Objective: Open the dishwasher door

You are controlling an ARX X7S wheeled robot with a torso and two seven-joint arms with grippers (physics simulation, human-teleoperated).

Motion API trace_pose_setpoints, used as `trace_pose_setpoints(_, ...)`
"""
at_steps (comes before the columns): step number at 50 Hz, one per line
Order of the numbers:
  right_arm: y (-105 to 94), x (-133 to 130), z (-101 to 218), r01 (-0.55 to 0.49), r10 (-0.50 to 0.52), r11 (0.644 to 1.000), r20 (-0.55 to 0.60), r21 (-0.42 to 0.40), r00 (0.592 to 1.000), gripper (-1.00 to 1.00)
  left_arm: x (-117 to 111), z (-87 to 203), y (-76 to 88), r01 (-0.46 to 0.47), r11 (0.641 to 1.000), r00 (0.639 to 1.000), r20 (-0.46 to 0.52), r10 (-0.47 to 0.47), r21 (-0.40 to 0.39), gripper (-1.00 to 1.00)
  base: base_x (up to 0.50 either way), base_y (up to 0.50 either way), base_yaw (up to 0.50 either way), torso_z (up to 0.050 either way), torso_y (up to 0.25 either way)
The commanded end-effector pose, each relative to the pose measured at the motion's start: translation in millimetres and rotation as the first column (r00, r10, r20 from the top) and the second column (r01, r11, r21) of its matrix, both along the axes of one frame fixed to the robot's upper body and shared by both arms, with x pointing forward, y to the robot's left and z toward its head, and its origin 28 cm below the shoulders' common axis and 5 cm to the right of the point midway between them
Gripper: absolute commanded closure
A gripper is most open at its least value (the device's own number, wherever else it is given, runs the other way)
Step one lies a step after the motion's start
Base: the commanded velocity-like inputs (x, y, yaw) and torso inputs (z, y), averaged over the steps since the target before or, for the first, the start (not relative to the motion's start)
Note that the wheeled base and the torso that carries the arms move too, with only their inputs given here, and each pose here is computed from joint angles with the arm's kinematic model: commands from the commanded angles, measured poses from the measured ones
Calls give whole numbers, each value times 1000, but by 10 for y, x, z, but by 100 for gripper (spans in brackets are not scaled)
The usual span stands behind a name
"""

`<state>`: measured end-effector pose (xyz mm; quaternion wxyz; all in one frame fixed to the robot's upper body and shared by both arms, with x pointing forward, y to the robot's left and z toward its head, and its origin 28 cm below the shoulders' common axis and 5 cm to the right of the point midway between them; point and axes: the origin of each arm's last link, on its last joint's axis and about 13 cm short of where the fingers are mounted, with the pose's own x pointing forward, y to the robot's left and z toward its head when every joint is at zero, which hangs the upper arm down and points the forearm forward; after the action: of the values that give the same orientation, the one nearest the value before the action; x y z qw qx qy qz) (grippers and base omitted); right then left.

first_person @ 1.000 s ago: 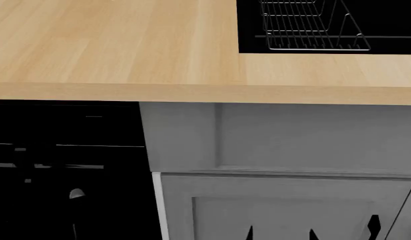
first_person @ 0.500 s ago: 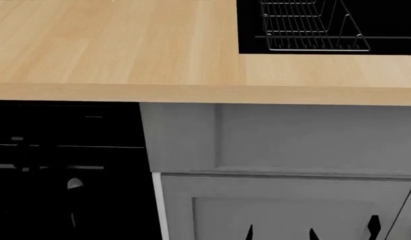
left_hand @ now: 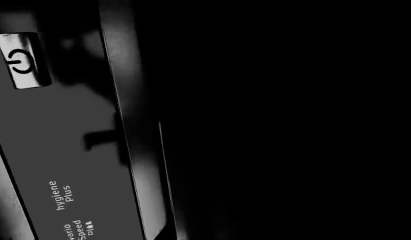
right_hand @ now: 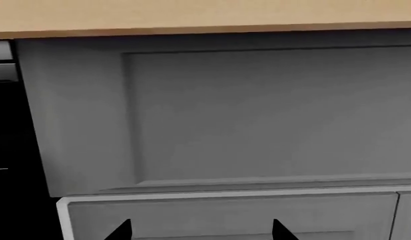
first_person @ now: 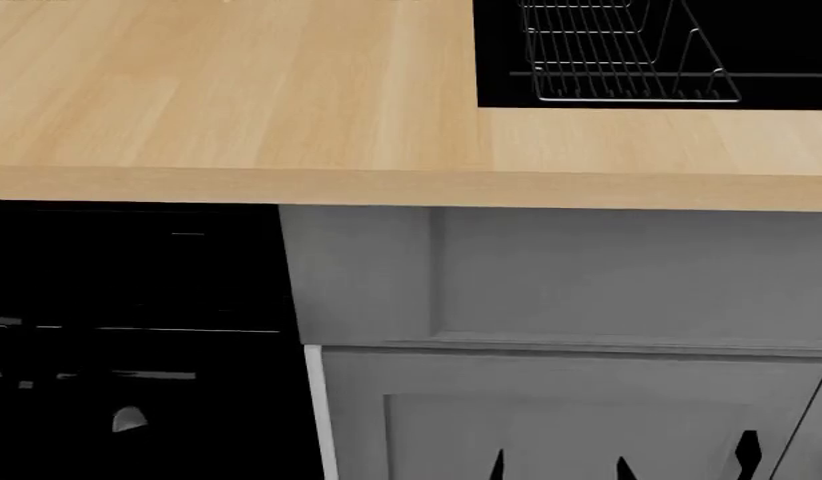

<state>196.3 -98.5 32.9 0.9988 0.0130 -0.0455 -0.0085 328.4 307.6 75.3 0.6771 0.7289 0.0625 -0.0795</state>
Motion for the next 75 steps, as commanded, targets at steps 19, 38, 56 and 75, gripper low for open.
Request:
trace_pose_setpoints(19, 9, 18, 31, -4, 4, 1000, 11, 6, 1000, -100, -832, -308, -172, 85, 994, 982, -162, -94, -63, 100, -1, 0, -2, 0, 0)
trace_pose_setpoints(38, 19, 6, 14, -6, 5, 1000, 9, 8, 1000, -100, -1472, -478, -199, 42, 994, 961, -269, -66, -97, 100, 0, 0, -3, 0, 0)
trace_pose_setpoints(56, 38, 5, 16, -12, 12, 1000, 11, 7, 1000, -100, -1965, -649, -233, 21, 990, 946, -318, -64, -137, 100, -1, -2, -3, 0, 0)
trace_pose_setpoints(75, 93, 16, 31, -38, 38, 999, 11, 0, 999, -100, -2636, -985, -231, -72, 976, 914, -405, -18, -205, 100, 0, -3, -4, 0, 0)
